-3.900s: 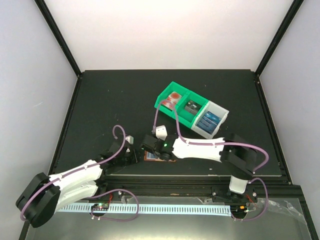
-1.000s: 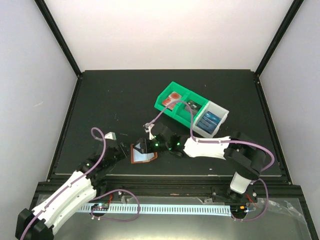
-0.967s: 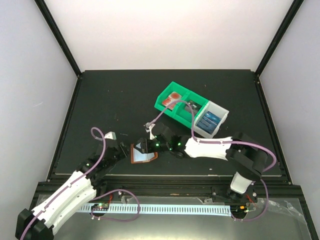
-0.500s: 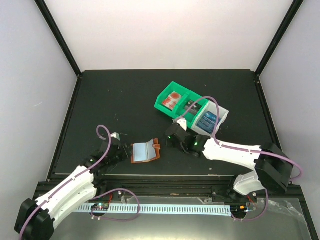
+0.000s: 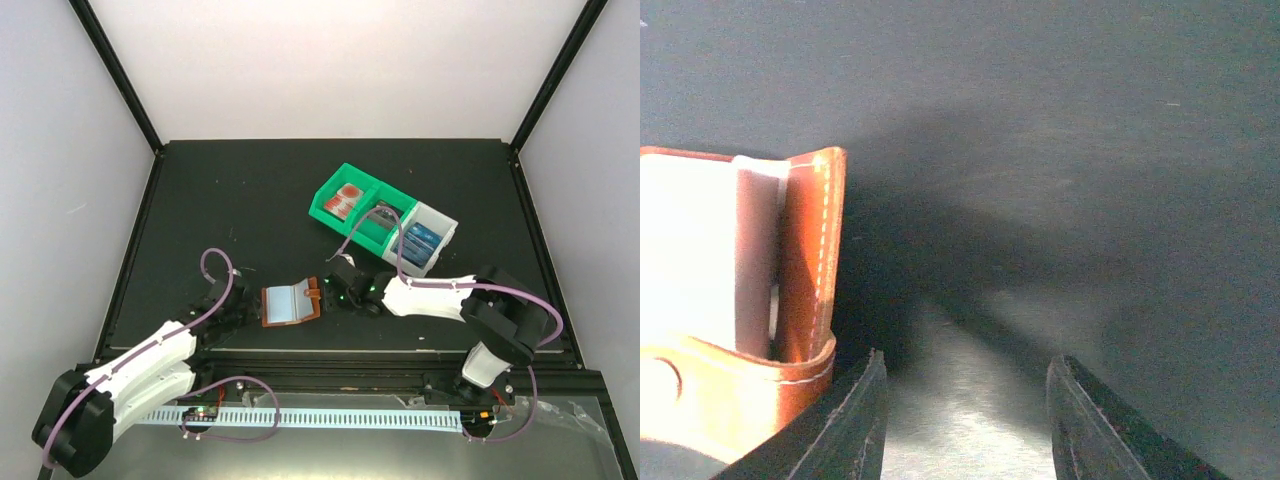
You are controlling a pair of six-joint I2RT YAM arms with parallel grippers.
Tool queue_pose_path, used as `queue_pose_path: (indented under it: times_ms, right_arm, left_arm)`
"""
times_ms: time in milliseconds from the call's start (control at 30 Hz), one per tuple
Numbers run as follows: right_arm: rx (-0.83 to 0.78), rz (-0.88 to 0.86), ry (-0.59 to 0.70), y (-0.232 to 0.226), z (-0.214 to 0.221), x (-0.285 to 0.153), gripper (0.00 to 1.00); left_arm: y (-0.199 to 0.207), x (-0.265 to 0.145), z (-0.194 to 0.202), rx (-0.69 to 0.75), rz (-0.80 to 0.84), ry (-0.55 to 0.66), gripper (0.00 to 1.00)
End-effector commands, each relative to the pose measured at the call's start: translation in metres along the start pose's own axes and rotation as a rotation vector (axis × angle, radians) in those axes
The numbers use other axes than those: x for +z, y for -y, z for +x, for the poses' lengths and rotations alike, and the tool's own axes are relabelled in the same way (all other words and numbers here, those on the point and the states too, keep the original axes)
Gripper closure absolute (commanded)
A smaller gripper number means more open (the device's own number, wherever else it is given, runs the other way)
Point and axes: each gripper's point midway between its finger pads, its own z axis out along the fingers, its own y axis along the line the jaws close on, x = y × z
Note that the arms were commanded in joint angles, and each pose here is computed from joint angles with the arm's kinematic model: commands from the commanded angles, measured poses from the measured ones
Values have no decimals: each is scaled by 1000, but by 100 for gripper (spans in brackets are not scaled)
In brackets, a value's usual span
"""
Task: Put the credit cards into the card holder
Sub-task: Close the card holder at the center of the board.
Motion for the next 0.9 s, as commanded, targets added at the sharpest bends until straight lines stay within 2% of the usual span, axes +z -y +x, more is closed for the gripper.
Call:
queue_pose_path:
  times_ms: [0, 333, 567, 867]
  right_arm:
    - [-48, -182, -1, -43, -11, -3, 54]
    - [-86, -334, -43, -78, -9, 1, 53]
    - [-82, -420, -98, -99, -4, 12, 52]
    - [35, -314, -200, -78, 17, 40, 51]
  left_arm:
    - [6, -1, -9, -12, 9, 24, 70]
    - [12, 9, 1, 9, 30, -43, 98]
    - [31, 12, 13, 4, 150, -103, 98]
    - [42, 16, 21, 6, 219, -146, 98]
